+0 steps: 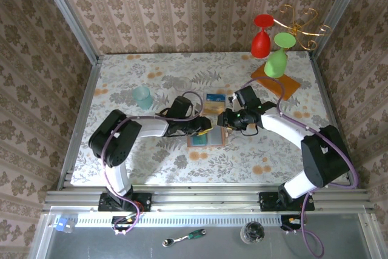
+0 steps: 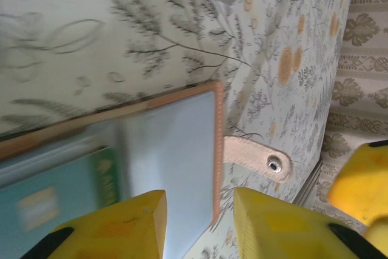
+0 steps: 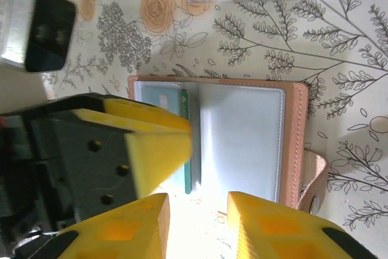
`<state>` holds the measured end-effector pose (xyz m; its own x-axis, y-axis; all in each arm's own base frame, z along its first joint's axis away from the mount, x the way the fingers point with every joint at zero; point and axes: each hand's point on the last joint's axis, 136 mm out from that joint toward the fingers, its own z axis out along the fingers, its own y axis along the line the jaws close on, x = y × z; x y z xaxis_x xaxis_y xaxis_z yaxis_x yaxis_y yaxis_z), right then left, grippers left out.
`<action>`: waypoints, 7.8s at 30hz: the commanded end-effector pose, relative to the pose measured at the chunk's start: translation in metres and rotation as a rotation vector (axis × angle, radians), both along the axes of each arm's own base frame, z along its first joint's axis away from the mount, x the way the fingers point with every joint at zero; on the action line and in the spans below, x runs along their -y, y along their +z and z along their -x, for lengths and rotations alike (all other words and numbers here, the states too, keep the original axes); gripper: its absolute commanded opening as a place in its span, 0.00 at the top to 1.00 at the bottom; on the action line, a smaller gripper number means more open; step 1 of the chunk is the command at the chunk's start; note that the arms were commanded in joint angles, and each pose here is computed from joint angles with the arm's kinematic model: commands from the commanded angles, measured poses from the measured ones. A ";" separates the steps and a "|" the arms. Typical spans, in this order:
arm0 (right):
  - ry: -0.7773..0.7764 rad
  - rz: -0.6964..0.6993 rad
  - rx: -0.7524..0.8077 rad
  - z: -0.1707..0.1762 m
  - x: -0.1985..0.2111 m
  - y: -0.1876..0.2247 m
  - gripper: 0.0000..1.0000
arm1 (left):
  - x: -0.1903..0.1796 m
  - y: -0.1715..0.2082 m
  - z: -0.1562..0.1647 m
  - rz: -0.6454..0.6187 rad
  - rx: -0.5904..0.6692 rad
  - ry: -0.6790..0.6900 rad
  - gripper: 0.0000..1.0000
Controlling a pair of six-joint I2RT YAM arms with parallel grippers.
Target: Take the credit cards out of the card holder
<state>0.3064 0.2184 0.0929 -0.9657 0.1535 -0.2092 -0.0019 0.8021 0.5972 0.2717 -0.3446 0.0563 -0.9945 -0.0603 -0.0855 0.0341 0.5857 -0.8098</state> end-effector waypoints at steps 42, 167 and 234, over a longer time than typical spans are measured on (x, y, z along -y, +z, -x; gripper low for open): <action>0.135 -0.062 -0.123 -0.003 -0.075 -0.050 0.77 | -0.077 -0.040 0.014 -0.154 -0.044 0.048 0.97; 0.094 -0.068 -0.151 0.003 -0.056 -0.061 0.83 | -0.064 -0.039 0.017 -0.218 -0.033 -0.009 1.00; 1.005 0.528 0.339 -0.058 0.014 0.026 1.00 | -0.064 -0.006 0.005 -0.164 0.041 0.014 0.89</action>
